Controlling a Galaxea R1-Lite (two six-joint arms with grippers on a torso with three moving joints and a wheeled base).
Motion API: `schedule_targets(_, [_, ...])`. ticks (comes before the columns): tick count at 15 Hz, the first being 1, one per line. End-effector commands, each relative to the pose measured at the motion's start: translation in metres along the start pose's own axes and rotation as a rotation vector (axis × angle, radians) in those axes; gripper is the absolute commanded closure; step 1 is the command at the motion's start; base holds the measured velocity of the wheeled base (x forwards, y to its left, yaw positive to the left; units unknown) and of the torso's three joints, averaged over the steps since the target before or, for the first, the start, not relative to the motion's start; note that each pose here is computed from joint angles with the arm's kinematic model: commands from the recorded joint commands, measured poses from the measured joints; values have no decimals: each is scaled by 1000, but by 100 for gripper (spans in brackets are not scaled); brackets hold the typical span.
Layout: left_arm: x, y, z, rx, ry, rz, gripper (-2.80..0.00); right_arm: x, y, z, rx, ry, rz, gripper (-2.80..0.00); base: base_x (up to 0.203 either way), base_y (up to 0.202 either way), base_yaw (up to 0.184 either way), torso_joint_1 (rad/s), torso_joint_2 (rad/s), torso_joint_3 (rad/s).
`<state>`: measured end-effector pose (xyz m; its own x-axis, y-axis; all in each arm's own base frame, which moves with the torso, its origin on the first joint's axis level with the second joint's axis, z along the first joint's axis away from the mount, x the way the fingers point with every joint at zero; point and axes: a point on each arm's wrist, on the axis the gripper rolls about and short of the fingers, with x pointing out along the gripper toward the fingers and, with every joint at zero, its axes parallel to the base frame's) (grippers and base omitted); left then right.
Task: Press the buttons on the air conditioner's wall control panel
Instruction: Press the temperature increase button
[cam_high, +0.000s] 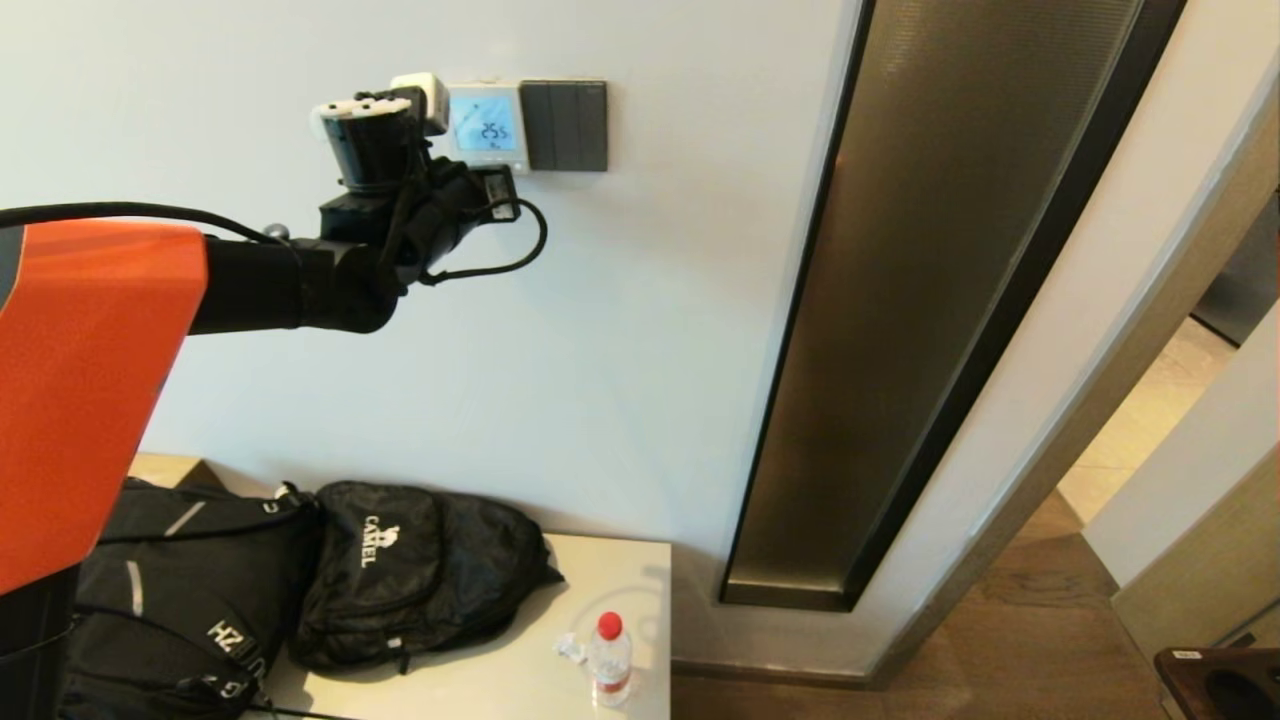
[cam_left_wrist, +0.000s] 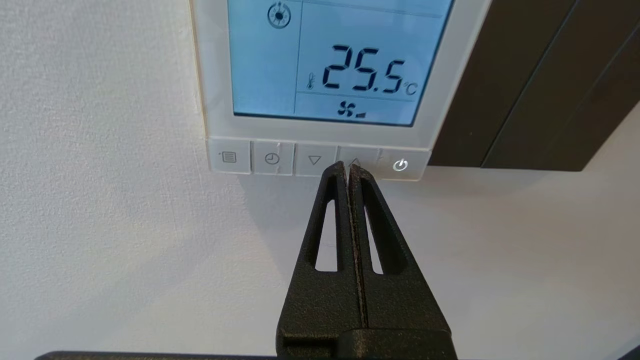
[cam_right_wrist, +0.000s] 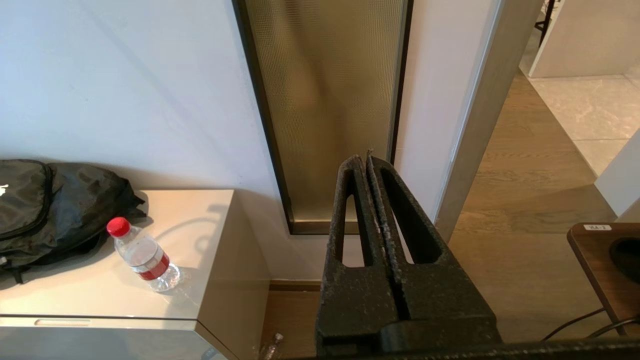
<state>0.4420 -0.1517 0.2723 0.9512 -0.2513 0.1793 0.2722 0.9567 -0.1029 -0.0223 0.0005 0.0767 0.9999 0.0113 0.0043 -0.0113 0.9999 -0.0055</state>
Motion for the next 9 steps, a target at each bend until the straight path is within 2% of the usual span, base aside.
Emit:
schedule_targets(1, [5,0,-6,-1,3,-2,0,0,0,0,-1,1,-1,0,0,0,0,0,0,0])
schedule_targets(4, [9,0,-14,0,14,-3,0,0,0,0,-1,1,1,0,0,0,0,0,0,0])
schedule_targets(9, [6,0,-8,-2,4,-1,0,0,0,0,-2,1,-1,0,0,0,0,0,0,0])
